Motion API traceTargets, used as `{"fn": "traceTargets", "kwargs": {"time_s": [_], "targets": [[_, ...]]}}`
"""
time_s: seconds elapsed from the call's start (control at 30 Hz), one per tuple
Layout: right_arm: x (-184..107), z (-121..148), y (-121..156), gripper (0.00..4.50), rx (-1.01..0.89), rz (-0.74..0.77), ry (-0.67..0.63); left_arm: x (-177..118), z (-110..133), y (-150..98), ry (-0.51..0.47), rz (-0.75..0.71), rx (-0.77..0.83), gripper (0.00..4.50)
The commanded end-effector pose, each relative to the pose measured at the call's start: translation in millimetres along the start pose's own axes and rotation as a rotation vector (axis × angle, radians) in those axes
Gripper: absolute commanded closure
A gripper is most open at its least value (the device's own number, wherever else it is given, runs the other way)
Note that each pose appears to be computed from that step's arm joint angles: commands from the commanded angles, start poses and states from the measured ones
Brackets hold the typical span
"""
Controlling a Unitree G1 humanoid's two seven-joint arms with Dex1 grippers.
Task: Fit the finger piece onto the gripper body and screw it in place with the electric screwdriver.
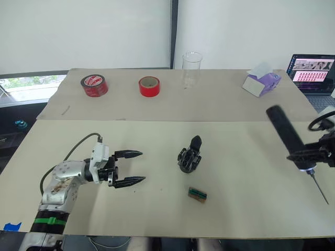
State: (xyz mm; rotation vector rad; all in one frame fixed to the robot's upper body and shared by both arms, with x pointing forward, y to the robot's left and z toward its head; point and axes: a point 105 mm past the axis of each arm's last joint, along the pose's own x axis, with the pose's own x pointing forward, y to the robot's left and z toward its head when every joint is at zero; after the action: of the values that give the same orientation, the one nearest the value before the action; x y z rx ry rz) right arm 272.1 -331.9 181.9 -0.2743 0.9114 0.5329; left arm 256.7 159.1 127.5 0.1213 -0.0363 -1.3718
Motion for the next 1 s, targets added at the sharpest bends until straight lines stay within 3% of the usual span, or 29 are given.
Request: {"fn": "traceTargets", "kwargs": {"time_s": [0.03, 0.17, 0.4, 0.43, 0.57, 0.67, 0.73, 0.83, 0.9, 1.0], "targets": [[14, -3, -14, 2.59, -0.029, -0.047, 0.061, 0, 8, -10, -0.002, -0.009, 0.022, 0.04], [31, -15, -19, 2.59, -0.006, -0.045, 0.145, 1, 8, -9, -0.005, 0.034, 0.049, 0.04], [45, -18, -25, 2.59, 0.003, -0.044, 0.171, -3, 12, -3, 0.003, 0.053, 0.045, 0.04], [46, -16, -26, 1.57, 0.005, -0.049, 0.16, -4, 12, -3, 0.003, 0.049, 0.04, 0.0], [25, -4, -31, 0.23, -0.008, -0.081, 0.12, -12, 8, -1, 0.05, 0.063, 0.006, 0.0], [2, 6, -35, 0.03, -0.046, -0.115, 0.056, -22, 5, 3, 0.078, 0.115, -0.019, 0.0], [-14, 23, -33, 0.03, -0.114, -0.127, -0.06, -30, 1, 5, 0.113, 0.153, -0.004, 0.0], [-31, 50, 7, 0.03, -0.309, 0.076, -0.35, -43, -7, 10, 0.184, 0.251, 0.005, 0.0], [-36, 51, 30, 0.03, -0.359, 0.182, -0.488, -50, -13, 11, 0.23, 0.282, 0.036, 0.0], [-22, 46, 60, 0.03, -0.454, 0.208, -0.663, -64, -20, 18, 0.293, 0.348, 0.114, 0.0]]}}
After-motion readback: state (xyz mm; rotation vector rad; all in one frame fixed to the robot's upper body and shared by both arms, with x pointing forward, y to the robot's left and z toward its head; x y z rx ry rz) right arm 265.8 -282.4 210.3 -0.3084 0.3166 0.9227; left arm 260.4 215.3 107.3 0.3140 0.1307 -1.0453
